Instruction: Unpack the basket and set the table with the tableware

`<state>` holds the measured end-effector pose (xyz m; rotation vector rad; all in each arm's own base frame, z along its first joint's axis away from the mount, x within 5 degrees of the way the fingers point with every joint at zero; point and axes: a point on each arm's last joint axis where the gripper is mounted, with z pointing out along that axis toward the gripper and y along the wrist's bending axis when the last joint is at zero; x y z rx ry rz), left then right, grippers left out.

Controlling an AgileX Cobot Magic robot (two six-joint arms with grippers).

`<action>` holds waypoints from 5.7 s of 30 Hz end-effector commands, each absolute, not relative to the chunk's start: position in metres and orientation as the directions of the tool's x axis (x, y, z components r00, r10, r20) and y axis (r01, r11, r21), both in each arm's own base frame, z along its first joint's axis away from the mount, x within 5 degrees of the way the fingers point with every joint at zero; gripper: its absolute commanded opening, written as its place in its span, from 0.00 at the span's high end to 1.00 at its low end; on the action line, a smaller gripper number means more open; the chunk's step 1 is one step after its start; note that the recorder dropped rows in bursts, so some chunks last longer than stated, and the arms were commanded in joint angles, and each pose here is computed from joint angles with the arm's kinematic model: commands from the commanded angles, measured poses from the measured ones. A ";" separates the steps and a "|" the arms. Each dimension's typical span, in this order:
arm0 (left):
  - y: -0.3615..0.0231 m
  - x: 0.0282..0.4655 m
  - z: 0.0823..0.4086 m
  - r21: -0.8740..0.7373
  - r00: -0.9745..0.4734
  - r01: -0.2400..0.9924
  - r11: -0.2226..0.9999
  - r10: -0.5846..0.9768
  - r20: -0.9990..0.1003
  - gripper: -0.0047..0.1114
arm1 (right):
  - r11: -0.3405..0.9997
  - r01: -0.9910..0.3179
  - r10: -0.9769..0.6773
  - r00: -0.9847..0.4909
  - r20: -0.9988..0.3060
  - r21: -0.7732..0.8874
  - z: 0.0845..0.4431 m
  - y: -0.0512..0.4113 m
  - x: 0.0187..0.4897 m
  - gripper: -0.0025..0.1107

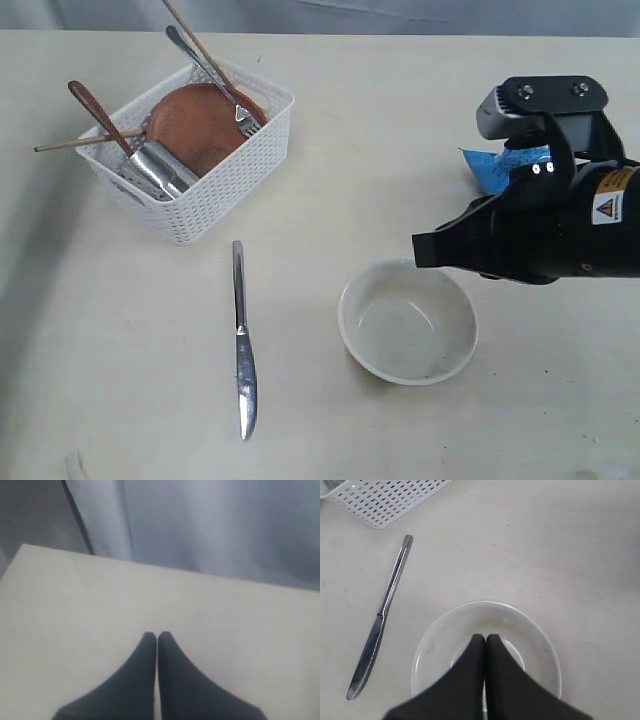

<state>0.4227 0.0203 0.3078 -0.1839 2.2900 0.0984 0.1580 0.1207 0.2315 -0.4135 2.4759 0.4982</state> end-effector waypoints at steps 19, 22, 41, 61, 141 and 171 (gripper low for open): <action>-0.036 0.450 0.232 -0.715 -0.810 -0.027 0.699 -0.435 -0.394 0.96 | 0.882 -0.400 -0.195 -0.790 -0.582 0.248 0.231 0.121 0.157 0.98; -0.048 0.447 0.224 -0.693 -0.815 -0.008 0.721 -0.406 -0.413 0.96 | 0.882 -0.400 -0.195 -0.790 -0.582 0.248 0.231 0.121 0.157 0.98; -0.058 0.451 0.233 -0.659 -0.758 0.007 0.752 -0.426 -0.494 0.72 | 0.884 -0.395 -0.189 -0.793 -0.580 0.252 0.231 0.121 0.157 0.98; -0.058 0.461 0.227 -0.639 -0.694 0.001 0.769 -0.460 -0.555 0.53 | 0.883 -0.394 -0.178 -0.784 -0.595 0.256 0.232 0.121 0.159 0.98; -0.076 0.465 0.222 -0.632 -0.668 0.084 0.770 -0.428 -0.609 0.52 | 0.884 -0.398 -0.198 -0.793 -0.576 0.244 0.231 0.120 0.157 0.98; -0.086 0.488 0.194 -0.725 -0.718 0.081 0.684 -0.464 -0.519 0.73 | 0.884 -0.399 -0.200 -0.792 -0.577 0.242 0.231 0.120 0.157 0.98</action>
